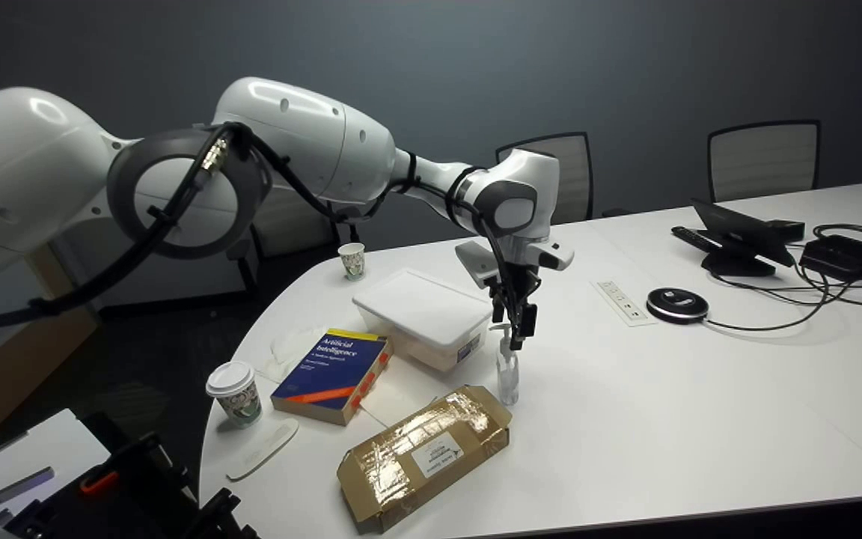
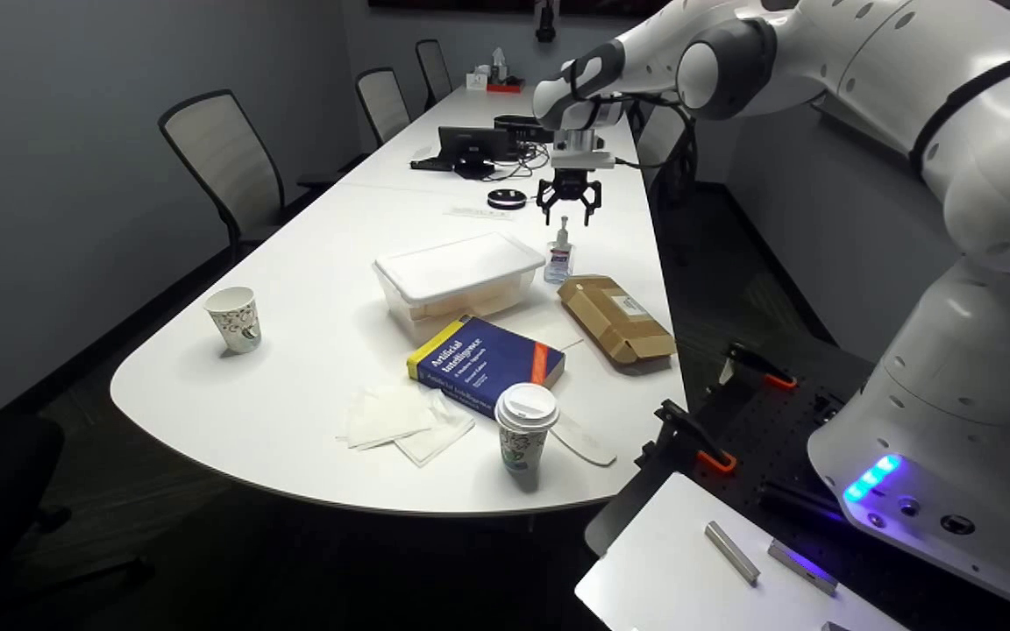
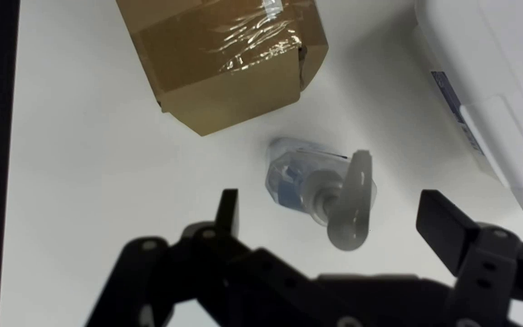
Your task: Move the bottle to the left and use the cloth to wipe the table
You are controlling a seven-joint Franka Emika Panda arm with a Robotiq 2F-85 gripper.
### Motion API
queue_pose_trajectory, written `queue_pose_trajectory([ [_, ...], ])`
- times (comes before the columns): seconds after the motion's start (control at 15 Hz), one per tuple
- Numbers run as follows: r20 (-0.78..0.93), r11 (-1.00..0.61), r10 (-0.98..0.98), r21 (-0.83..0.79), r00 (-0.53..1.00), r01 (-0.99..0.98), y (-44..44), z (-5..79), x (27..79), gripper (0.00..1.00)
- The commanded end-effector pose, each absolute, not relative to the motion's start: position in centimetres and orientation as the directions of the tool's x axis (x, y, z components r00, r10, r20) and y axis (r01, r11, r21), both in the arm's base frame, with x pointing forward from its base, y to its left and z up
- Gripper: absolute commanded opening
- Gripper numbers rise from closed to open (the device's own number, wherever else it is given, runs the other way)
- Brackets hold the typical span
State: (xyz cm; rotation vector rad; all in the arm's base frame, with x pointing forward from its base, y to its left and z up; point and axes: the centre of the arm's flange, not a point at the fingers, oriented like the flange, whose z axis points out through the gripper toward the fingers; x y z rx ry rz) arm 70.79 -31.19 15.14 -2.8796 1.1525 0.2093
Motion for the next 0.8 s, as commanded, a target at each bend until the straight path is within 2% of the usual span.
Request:
queue_pose_trajectory([
  [0.0, -0.161, -0.712, -0.693, 0.007, 0.702, -0.702, -30.83, 15.36, 72.23, 1.0],
  [0.13, -0.162, -0.714, -0.692, 0.008, 0.704, -0.7, -30.59, 15.3, 72.36, 0.98],
  [0.2, -0.162, -0.715, -0.691, 0.007, 0.704, -0.7, -30.57, 15.27, 72.42, 0.74],
  [0.27, -0.162, -0.715, -0.691, 0.005, 0.705, -0.699, -30.53, 15.27, 72.42, 0.74],
  [0.33, -0.167, -0.713, -0.691, 0.0, 0.703, -0.701, -30.57, 15.3, 72.33, 0.69],
  [0.73, -0.183, -0.704, -0.699, 0.008, 0.691, -0.71, -31.38, 15.52, 71.71, 0.21],
])
